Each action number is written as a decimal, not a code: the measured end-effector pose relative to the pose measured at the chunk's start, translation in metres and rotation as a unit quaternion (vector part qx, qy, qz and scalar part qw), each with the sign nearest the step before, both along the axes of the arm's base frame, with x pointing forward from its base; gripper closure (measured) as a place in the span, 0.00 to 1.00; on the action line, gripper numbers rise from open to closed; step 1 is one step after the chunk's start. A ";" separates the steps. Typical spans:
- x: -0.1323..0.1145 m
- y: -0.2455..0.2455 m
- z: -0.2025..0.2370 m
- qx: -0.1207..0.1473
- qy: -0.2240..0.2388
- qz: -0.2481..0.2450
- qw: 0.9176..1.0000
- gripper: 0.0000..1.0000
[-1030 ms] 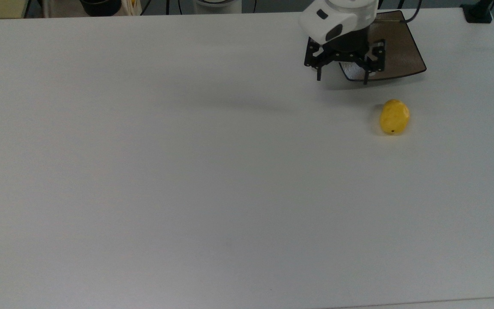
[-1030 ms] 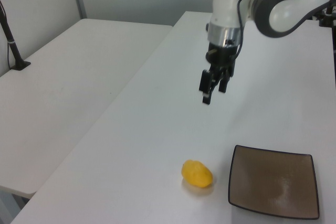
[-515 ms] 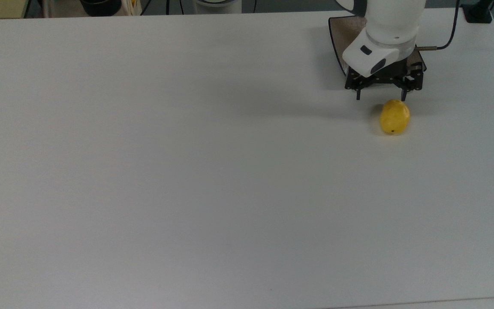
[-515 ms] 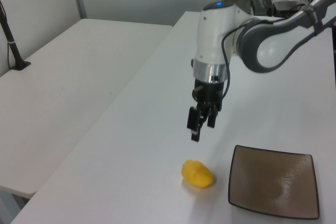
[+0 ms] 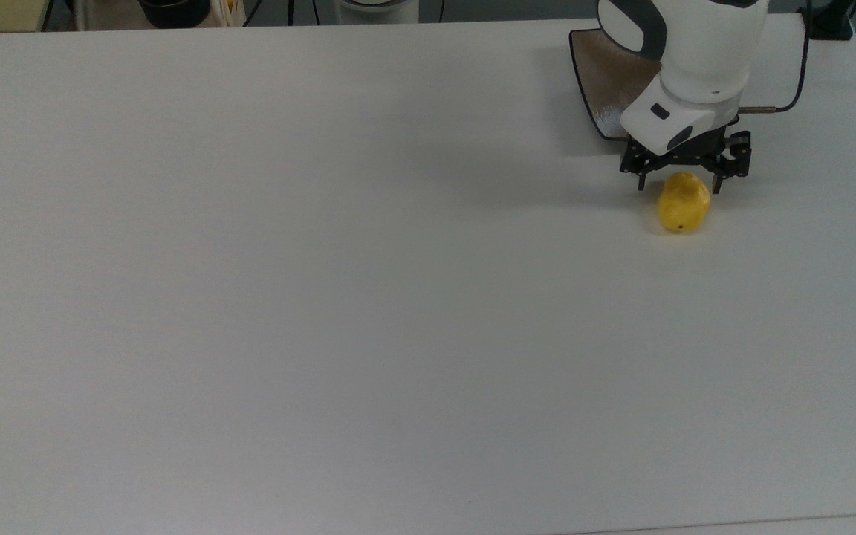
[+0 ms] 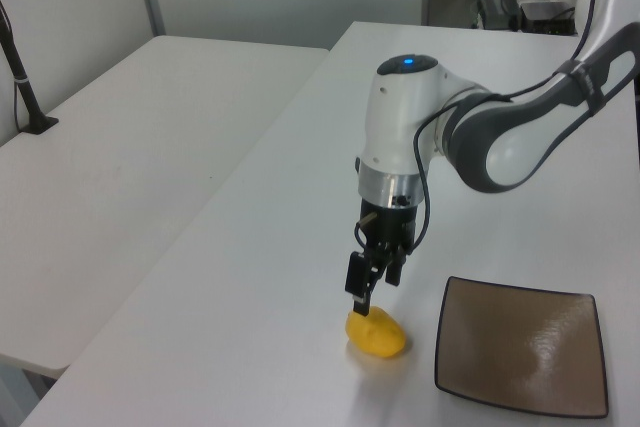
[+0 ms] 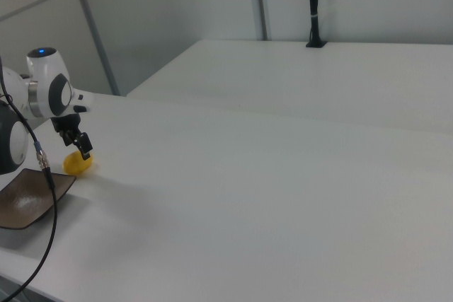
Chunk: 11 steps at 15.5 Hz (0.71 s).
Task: Put potatoes on a ceramic plate
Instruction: 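Close the gripper around the yellow potato, then lift the potato and carry it over the brown square plate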
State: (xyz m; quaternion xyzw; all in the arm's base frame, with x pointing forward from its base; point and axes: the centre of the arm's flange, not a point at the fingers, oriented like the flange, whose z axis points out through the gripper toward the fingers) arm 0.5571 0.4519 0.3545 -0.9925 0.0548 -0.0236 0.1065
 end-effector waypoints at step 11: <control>-0.006 0.017 -0.039 -0.033 -0.010 0.027 0.999 0.30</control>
